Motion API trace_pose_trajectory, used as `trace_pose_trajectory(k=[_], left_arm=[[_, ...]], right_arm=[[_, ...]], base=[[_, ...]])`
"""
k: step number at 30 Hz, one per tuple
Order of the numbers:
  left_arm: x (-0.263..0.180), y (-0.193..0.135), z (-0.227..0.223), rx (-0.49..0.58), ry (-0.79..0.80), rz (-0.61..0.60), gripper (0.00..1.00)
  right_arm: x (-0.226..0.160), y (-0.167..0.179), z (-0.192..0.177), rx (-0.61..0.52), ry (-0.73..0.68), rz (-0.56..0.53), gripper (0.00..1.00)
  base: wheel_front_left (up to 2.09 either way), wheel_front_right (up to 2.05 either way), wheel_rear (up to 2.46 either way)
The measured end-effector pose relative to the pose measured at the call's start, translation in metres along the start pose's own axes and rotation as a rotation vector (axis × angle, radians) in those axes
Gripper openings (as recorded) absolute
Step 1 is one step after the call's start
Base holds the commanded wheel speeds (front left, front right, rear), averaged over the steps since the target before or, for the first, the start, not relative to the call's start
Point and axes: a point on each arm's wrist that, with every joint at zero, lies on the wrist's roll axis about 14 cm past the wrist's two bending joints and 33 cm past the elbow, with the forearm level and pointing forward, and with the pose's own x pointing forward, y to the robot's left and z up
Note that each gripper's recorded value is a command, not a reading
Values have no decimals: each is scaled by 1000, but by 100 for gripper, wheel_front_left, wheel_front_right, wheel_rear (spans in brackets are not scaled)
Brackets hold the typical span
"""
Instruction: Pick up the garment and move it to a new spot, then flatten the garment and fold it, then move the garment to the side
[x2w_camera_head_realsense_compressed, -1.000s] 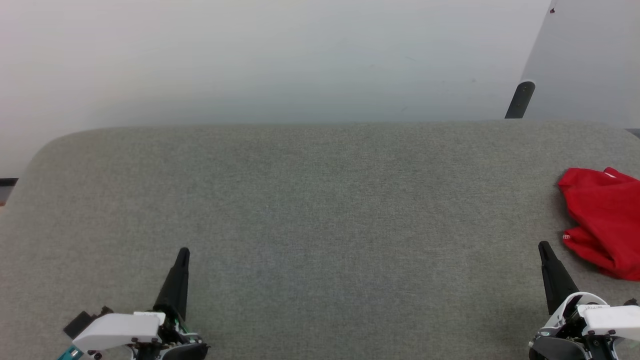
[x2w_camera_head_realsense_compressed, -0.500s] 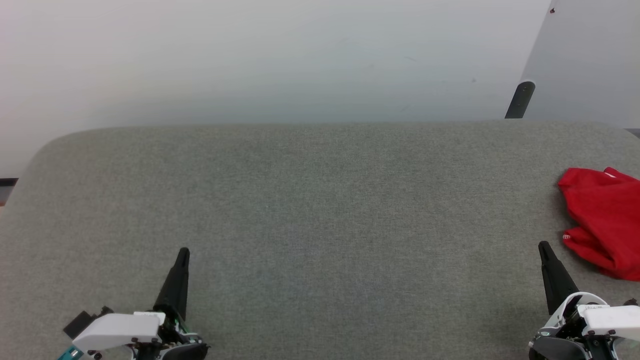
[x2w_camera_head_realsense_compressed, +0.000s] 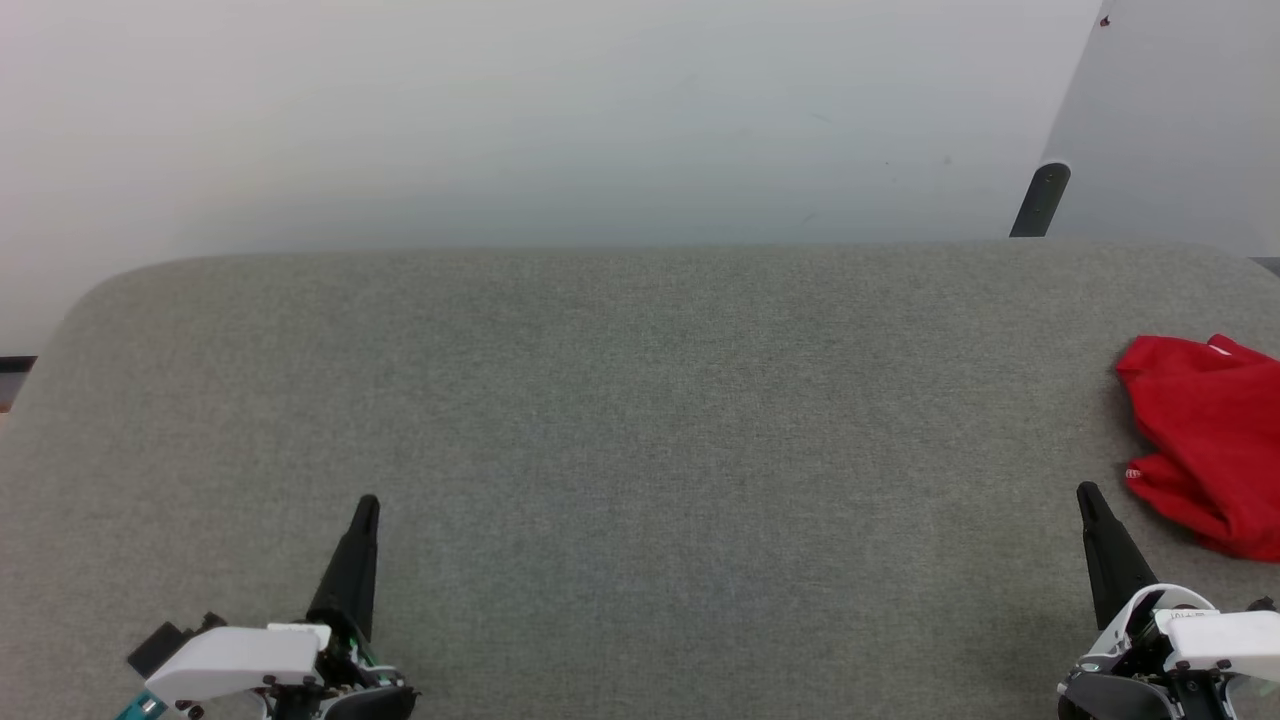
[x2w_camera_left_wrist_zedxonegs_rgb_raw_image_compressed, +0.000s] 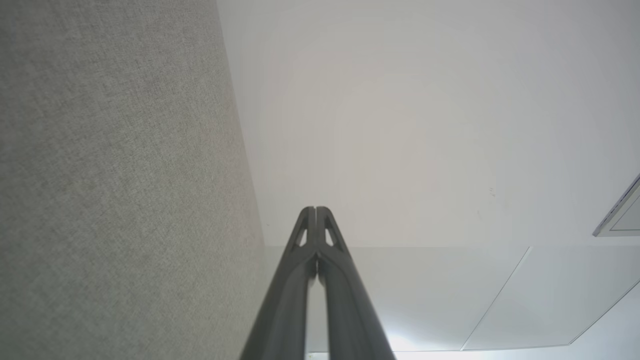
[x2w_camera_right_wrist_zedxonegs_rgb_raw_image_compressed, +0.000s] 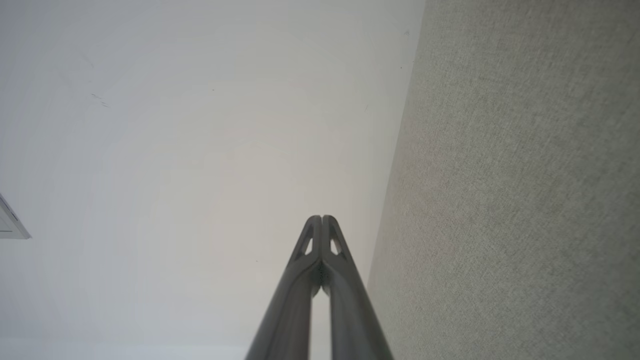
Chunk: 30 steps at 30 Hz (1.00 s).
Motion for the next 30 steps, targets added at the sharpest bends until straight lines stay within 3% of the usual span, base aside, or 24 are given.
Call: trace_pose_trajectory(k=[30], left_arm=[[0,0,0,0,0,0,0]], right_arm=[[0,0,0,0,0,0,0]], base=[[0,0,0]])
